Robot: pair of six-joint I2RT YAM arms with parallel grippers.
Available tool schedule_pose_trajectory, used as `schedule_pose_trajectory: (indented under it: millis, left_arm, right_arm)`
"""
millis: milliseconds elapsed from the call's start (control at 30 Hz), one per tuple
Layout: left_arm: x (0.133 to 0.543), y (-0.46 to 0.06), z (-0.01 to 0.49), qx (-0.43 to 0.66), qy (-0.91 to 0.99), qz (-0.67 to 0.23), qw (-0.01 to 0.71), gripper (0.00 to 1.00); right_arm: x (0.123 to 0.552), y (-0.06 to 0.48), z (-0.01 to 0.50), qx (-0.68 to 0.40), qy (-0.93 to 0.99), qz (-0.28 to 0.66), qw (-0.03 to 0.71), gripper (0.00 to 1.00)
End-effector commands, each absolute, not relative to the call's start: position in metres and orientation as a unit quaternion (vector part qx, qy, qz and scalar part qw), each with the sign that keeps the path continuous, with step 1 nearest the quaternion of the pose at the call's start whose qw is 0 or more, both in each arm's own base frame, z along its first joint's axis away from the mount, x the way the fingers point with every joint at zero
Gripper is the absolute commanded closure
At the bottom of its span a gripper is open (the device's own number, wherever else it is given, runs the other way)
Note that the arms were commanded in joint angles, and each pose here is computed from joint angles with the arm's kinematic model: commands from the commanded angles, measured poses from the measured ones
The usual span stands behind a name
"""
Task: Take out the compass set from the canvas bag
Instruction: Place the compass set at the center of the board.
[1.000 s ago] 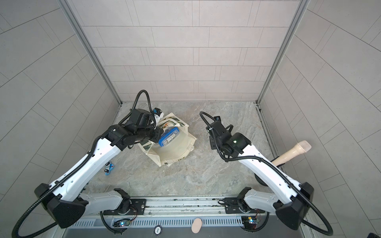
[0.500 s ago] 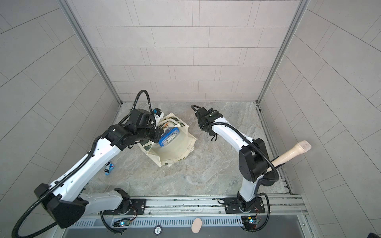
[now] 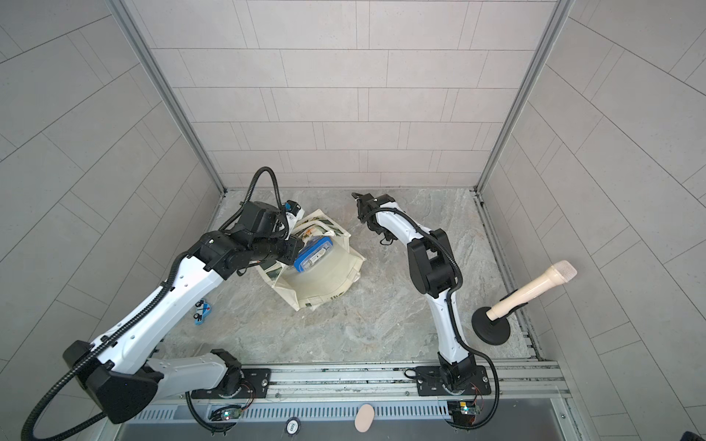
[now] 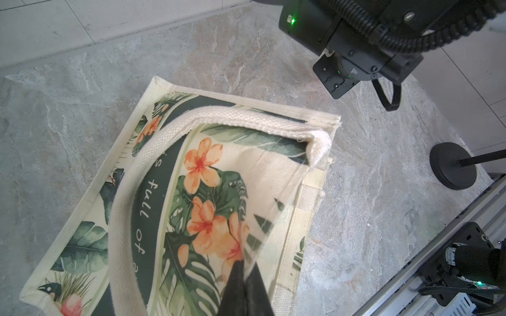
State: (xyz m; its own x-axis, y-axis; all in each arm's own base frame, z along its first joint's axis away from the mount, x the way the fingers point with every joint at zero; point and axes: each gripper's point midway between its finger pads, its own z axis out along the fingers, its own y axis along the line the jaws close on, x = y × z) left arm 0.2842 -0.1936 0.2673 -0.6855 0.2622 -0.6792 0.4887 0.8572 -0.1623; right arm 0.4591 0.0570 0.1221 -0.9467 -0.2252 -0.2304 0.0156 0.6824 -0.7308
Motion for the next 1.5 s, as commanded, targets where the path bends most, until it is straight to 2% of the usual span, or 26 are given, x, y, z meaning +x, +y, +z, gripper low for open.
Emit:
schedule_pose_trajectory:
  millis: [0, 400, 600, 900, 1100, 1267, 1467]
  left_arm:
    - [0.279, -0.194, 0.288, 0.218, 0.886, -0.182, 0.367, 1.0]
    - [0.274, -0.189, 0.278, 0.258, 0.888, -0.155, 0.349, 1.0]
    - [0.274, -0.188, 0.273, 0.267, 0.889, -0.148, 0.342, 1.0]
    - [0.272, -0.184, 0.274, 0.272, 0.89, -0.139, 0.339, 1.0]
    - [0.273, -0.186, 0.275, 0.268, 0.89, -0.142, 0.339, 1.0]
    - [0.273, -0.189, 0.276, 0.259, 0.891, -0.155, 0.34, 1.0]
    - [0.272, -0.193, 0.274, 0.244, 0.887, -0.178, 0.349, 1.0]
  right_arm:
    - [0.459, 0.053, 0.123, -0.074, 0.894, -0.423, 0.13, 0.67]
    - [0.466, 0.057, 0.082, -0.075, 0.905, -0.409, 0.094, 0.65]
    - [0.46, 0.056, 0.05, -0.06, 0.926, -0.369, 0.062, 0.63]
    - [0.46, 0.061, 0.043, -0.054, 0.935, -0.345, 0.056, 0.61]
    - [0.457, 0.07, 0.055, -0.049, 0.947, -0.311, 0.063, 0.53]
    - [0.435, 0.079, 0.088, -0.044, 0.957, -0.27, 0.094, 0.52]
    - [0.381, 0.104, 0.149, -0.028, 0.98, -0.1, 0.169, 0.53]
